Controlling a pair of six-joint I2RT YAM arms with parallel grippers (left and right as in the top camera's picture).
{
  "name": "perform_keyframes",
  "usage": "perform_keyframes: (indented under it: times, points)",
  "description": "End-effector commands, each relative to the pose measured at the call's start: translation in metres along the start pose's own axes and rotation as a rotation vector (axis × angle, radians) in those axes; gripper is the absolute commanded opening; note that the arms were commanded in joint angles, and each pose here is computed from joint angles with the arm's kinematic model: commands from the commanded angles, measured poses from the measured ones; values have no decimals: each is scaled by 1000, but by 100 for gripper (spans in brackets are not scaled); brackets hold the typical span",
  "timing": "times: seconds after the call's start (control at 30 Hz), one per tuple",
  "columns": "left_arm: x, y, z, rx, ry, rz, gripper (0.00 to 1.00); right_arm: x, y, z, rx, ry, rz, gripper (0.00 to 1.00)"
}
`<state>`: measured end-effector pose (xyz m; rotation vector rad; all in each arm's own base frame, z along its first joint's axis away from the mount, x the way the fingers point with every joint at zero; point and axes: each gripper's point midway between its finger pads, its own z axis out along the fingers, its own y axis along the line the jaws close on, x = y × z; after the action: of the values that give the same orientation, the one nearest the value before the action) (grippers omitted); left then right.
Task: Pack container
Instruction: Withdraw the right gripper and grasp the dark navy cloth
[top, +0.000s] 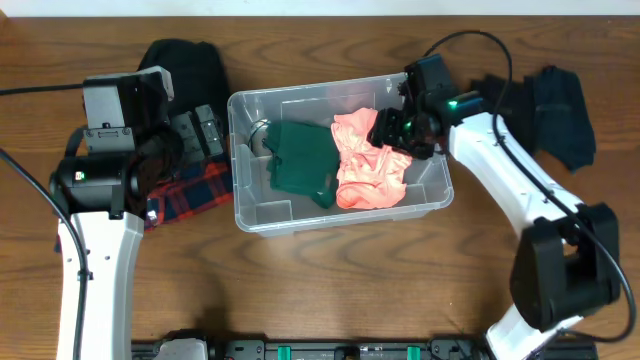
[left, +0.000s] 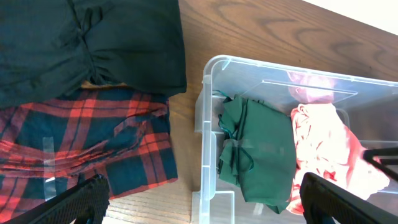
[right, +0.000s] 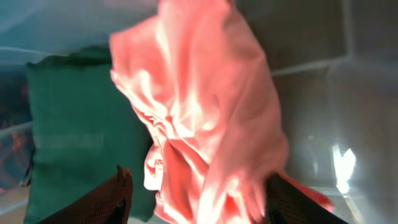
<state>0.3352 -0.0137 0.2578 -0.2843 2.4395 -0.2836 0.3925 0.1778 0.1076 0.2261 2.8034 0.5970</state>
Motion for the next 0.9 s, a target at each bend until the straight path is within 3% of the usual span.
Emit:
perform_keyframes:
  times: [0.0, 0.13, 0.33, 0.43, 0.57, 0.77, 0.87]
  points:
    - [-5, -1, -3, 6, -12, 9, 98, -25, 12, -67, -43, -176, -154, 63]
    - [-5, -1, -3, 7, -12, 9, 98, -45, -8, -133, -52, -329, -102, 69]
    - [-5, -1, -3, 7, -12, 9, 98, -66, -108, -189, 67, -439, 102, 83]
    - [-5, -1, -3, 6, -12, 9, 98, -68, -169, -194, 151, -422, 187, 93]
    - [-5, -1, -3, 6, -12, 9, 98, -75, -238, -192, 214, -424, 306, 97]
    - [-5, -1, -3, 6, -12, 9, 98, -82, -314, -171, 151, -420, 441, 90]
    - [-5, -1, -3, 6, -12, 9, 98, -86, -347, -153, 129, -418, 483, 92]
